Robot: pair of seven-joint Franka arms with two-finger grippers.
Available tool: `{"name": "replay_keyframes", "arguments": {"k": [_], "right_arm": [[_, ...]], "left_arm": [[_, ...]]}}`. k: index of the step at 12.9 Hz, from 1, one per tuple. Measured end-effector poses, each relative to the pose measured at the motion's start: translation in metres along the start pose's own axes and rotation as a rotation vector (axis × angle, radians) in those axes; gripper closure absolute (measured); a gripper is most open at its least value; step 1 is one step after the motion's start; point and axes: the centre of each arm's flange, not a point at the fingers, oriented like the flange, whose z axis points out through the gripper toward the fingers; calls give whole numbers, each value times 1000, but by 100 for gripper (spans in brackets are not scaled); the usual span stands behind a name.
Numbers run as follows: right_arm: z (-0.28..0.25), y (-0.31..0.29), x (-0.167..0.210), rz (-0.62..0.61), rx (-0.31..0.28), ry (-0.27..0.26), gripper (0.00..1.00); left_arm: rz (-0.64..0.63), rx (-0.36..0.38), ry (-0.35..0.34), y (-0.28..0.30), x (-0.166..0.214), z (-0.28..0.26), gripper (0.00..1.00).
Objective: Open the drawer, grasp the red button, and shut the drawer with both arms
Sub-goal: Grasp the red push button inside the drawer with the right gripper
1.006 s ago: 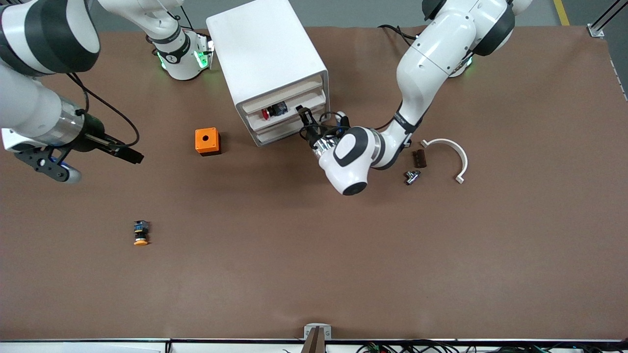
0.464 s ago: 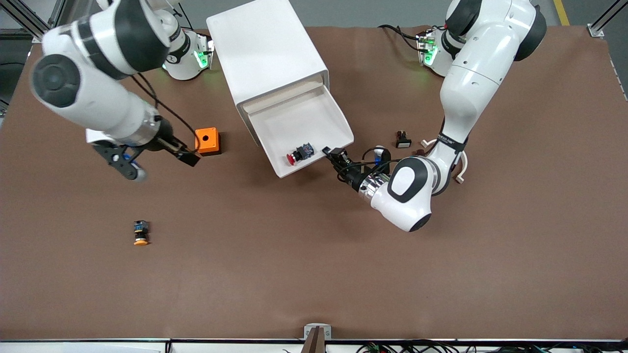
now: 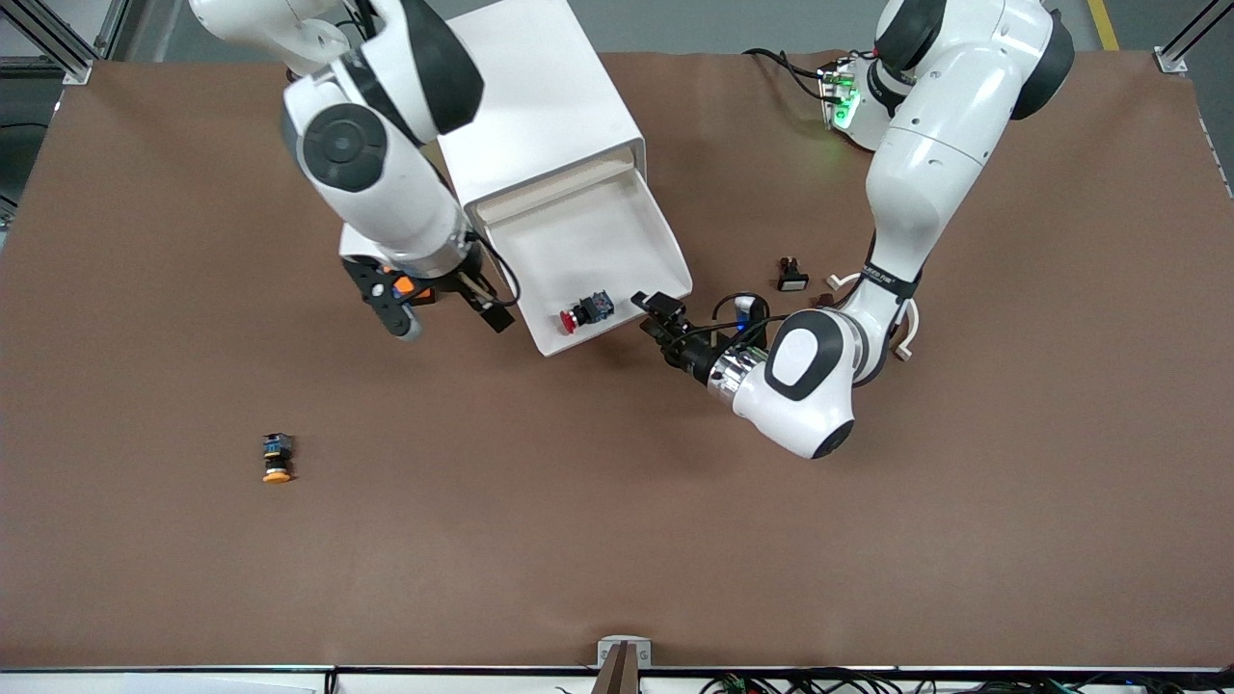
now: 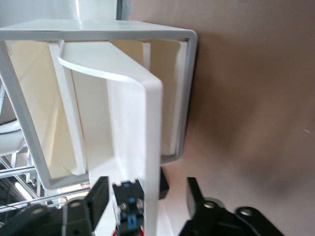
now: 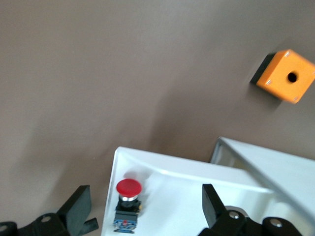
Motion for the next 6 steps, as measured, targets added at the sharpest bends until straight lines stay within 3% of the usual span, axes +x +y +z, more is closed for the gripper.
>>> {"name": "replay_keyframes", "arguments": {"k": [2, 6], "right_arm": [[27, -11, -22, 44, 23, 3, 0], [66, -19, -64, 85, 22, 4, 0]], "left_arm": [[42, -84, 13, 7, 5, -28, 1], [179, -222, 32, 9, 17, -81, 0]]}}
